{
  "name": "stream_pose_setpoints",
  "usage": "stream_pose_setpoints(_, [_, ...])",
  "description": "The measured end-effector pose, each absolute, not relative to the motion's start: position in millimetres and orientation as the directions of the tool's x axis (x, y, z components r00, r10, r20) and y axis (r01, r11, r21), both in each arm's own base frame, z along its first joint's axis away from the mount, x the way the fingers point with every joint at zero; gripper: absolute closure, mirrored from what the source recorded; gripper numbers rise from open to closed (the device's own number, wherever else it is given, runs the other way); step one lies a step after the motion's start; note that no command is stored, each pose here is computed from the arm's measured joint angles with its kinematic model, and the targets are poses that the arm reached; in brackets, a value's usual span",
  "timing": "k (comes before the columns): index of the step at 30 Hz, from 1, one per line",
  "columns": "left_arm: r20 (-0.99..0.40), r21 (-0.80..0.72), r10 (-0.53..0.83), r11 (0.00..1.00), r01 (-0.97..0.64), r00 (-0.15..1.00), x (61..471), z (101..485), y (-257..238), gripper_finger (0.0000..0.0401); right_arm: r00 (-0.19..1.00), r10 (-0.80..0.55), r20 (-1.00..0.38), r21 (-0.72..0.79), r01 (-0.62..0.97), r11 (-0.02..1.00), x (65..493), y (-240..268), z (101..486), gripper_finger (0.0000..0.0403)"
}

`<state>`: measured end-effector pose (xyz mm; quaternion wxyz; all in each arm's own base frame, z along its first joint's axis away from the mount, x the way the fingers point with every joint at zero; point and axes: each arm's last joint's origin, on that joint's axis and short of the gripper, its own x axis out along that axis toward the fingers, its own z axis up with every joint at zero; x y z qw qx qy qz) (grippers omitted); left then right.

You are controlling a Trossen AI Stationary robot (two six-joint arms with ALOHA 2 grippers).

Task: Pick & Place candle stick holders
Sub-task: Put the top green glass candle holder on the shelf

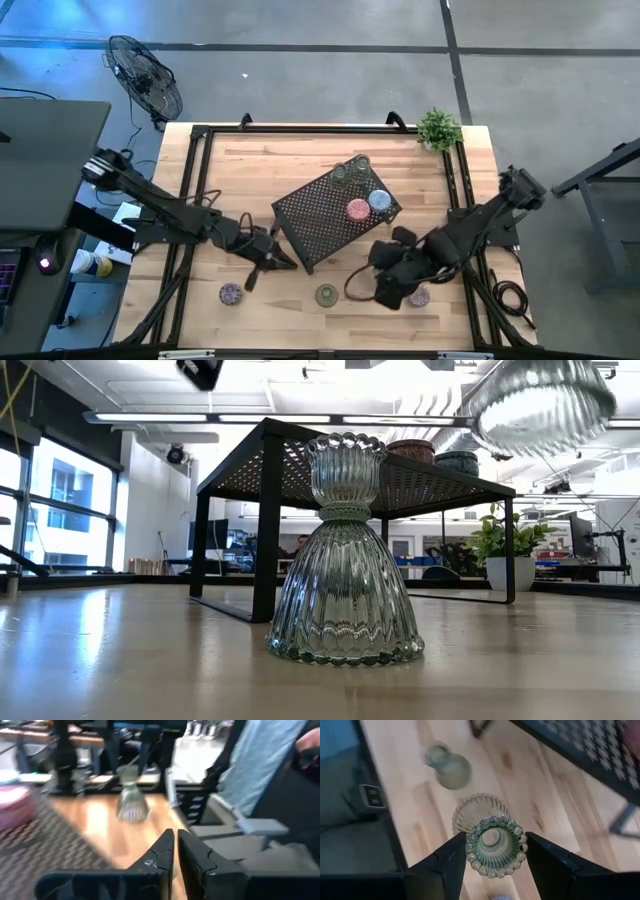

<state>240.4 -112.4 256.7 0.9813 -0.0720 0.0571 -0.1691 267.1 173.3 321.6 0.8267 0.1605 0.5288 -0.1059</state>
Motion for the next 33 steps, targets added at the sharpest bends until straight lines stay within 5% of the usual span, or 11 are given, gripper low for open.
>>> stream_pose_setpoints(16, [-0.102,-0.230,-0.357,0.916,0.328,0.928,312,246,-146,0.0138,0.552,0.021,-0.833,0.113,0.133,0.985,309,200,347,0.0219])
stream_pose_setpoints(33, [-0.075,-0.221,-0.296,0.936,0.273,0.952,346,247,-157,0.0121,0.646,0.015,-0.763,0.088,0.080,0.993,320,199,353,0.0220])
